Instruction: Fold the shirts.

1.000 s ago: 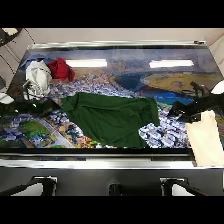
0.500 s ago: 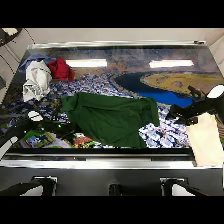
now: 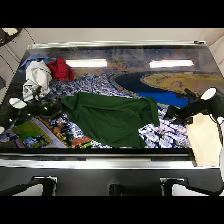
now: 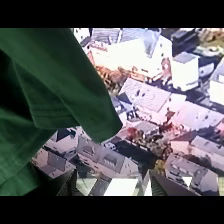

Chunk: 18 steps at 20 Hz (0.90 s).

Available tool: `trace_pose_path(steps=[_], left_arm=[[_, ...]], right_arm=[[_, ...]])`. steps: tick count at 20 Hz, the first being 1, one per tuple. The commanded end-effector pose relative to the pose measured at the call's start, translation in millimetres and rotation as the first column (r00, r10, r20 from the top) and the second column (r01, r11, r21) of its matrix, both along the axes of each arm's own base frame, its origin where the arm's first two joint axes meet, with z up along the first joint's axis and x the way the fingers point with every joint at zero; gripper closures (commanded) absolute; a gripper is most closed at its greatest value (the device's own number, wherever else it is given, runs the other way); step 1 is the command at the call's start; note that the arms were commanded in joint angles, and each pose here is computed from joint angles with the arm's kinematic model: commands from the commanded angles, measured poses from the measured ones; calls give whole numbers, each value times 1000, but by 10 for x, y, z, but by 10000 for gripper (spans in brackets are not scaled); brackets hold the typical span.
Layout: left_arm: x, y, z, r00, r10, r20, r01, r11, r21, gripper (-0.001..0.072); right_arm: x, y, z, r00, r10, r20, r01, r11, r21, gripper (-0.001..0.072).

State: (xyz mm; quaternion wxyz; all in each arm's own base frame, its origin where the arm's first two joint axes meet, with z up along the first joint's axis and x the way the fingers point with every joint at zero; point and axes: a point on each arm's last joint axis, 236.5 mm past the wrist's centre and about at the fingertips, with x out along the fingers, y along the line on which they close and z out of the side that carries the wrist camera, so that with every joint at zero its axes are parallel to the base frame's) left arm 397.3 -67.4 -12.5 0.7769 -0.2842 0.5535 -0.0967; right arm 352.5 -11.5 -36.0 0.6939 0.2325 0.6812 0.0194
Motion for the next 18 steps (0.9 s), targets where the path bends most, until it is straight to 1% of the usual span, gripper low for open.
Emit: trace_pose_path(steps=[1,2,3,6,9,10,12,13,16,17,18], left_arm=[[381,475,85,997,53,49,-58,993,107,98],[488,499,55,997,55,49,-60,993,105,50],[587,516,11,997,56,46,-60,993,104,-13],[835,553,-166,997,83,9,-84,993,84,-13],[927,533,-324,997,70,-23,-69,995,78,-13],[912,511,-358,998,49,-32,-47,996,79,-12],[788,437,-442,997,-40,-63,46,994,95,-12],[700,450,-505,993,-77,-94,88,989,122,-12],[483,780,-671,973,-133,-186,183,941,284,-11],[450,855,-687,971,-131,-200,189,935,301,6],[432,866,-701,970,-127,-207,185,938,292,52]], right_arm=[[44,84,-195,1000,10,-27,-8,999,50,149],[40,87,-234,999,11,-37,-9,998,54,148],[38,81,-264,999,11,-43,-9,999,53,148],[78,60,-278,1000,5,-29,-3,999,44,148],[68,64,-277,999,9,-31,-8,999,45,148],[72,61,-278,1000,9,-30,-7,999,44,148],[90,55,-280,1000,6,-23,-5,999,42,148],[95,53,-280,1000,5,-21,-4,999,41,148],[78,63,-277,1000,7,-27,-6,999,45,148],[69,66,-276,999,9,-31,-8,999,46,148],[62,68,-275,999,10,-34,-9,999,48,148]])
